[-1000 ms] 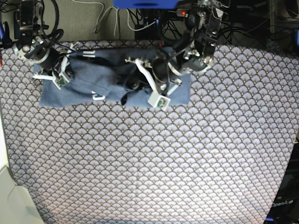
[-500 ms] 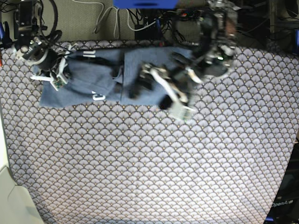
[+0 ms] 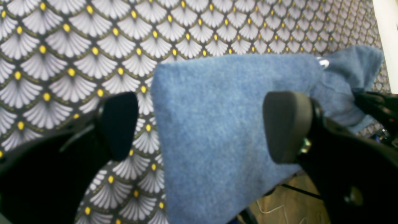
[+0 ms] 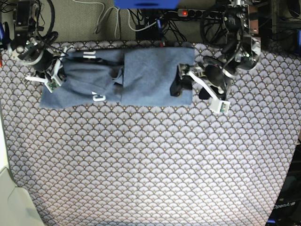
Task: Fold the T-shirt properly
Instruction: 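Lower the folded end onto the strip and open the left gripper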
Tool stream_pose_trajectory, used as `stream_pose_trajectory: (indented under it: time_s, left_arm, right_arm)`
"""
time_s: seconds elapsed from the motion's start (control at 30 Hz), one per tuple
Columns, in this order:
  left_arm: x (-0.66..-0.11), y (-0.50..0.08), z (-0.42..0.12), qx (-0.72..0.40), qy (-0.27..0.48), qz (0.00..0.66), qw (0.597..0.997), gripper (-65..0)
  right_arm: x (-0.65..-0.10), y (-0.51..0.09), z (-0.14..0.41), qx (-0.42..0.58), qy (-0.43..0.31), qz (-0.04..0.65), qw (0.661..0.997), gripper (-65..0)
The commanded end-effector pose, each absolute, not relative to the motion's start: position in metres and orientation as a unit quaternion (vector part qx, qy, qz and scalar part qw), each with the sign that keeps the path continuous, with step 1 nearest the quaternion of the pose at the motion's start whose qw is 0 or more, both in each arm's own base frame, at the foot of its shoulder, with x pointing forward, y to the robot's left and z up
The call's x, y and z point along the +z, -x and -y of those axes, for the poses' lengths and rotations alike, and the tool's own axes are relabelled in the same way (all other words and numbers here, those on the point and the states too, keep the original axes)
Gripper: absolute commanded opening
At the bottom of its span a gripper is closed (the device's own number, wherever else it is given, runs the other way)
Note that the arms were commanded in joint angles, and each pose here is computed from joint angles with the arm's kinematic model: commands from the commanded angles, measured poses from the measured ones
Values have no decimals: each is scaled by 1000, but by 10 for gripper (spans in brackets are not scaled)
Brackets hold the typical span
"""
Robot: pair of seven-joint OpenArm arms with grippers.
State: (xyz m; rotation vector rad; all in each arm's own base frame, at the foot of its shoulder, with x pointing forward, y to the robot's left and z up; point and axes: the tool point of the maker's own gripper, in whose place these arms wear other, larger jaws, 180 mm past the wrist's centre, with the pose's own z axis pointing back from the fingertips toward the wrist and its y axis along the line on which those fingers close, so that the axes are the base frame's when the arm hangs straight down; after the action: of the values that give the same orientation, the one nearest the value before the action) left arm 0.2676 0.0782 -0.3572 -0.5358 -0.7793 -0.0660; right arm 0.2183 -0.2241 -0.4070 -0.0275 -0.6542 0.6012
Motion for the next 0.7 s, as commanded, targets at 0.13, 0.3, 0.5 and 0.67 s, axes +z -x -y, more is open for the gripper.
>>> stream_pose_trajectory:
  time_s: [0.13, 0.3, 0.5, 0.67]
  left_arm:
    - [-348, -273, -78, -35, 262, 392, 881, -27]
    - [-348, -273, -85, -42, 255, 391, 883, -27]
    - [-349, -273, -86, -44, 250, 392, 884, -27]
    - [-348, -273, -86, -43, 251, 392, 884, -27]
  right_arm:
    - [-400, -222, 231, 293, 27, 315, 902, -407]
    - [-370, -233, 234, 301, 57, 344, 888, -381]
    - [-337, -250, 254, 284, 99, 377, 876, -381]
    - [-353, -251, 264, 265, 93, 357, 891, -381]
